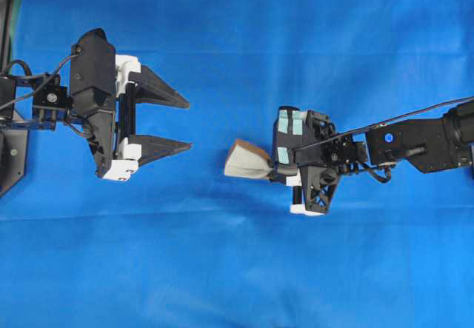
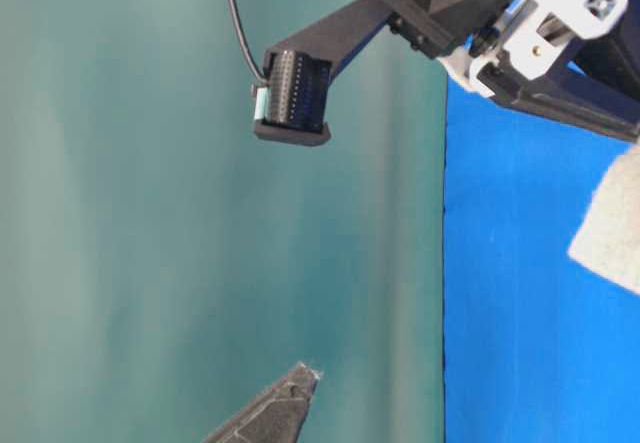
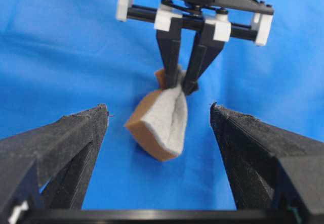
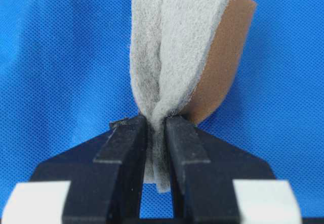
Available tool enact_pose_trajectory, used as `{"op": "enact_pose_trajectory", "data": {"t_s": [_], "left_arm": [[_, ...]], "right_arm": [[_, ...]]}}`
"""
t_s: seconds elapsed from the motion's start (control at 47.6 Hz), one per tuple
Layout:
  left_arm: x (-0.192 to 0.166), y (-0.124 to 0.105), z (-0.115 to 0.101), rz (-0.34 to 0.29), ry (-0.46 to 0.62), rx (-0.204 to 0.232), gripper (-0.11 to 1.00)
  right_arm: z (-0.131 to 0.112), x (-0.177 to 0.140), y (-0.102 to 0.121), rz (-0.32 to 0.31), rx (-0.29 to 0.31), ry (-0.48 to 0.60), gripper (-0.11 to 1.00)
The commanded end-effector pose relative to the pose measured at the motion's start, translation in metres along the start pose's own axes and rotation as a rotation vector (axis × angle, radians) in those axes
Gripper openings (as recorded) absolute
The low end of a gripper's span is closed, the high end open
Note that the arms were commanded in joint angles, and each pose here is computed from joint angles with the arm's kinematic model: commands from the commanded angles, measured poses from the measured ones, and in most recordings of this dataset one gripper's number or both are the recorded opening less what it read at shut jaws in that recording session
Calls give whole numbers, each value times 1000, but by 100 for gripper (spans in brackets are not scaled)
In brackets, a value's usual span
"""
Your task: Hand over the sponge with the left arm and wipe it with the right arm.
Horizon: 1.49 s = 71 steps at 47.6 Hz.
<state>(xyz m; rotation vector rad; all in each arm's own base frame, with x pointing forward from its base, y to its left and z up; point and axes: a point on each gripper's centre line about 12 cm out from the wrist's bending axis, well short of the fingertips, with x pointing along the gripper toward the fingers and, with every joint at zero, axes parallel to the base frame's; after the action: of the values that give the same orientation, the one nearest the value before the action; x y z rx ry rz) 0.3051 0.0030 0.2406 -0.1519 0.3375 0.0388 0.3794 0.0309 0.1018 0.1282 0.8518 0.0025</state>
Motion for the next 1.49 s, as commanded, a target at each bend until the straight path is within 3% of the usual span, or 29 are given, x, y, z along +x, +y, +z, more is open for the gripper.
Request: {"op": "enact_pose_trajectory", "data": {"t_s": [0.0, 0.504, 0.693, 0.945, 1.365, 1.47], "left_arm": [[-1, -2, 8, -6, -27, 2, 77], [0, -2, 7, -6, -26, 3, 77], [0, -1, 6, -5, -22, 3, 77], [0, -2, 7, -5, -24, 7, 77], [-1, -1, 6, -5, -23, 7, 77], [0, -1, 6, -5, -23, 8, 77]], "right_arm": [[10, -7, -5, -7, 3, -31, 19], [21, -30, -141, -255, 66, -67, 19], [20, -33, -154, -279, 80, -70, 19], [21, -26, -128, -231, 49, -64, 19], [15, -10, -8, -16, -39, -32, 19], [13, -10, 5, 6, -45, -24, 19]]}}
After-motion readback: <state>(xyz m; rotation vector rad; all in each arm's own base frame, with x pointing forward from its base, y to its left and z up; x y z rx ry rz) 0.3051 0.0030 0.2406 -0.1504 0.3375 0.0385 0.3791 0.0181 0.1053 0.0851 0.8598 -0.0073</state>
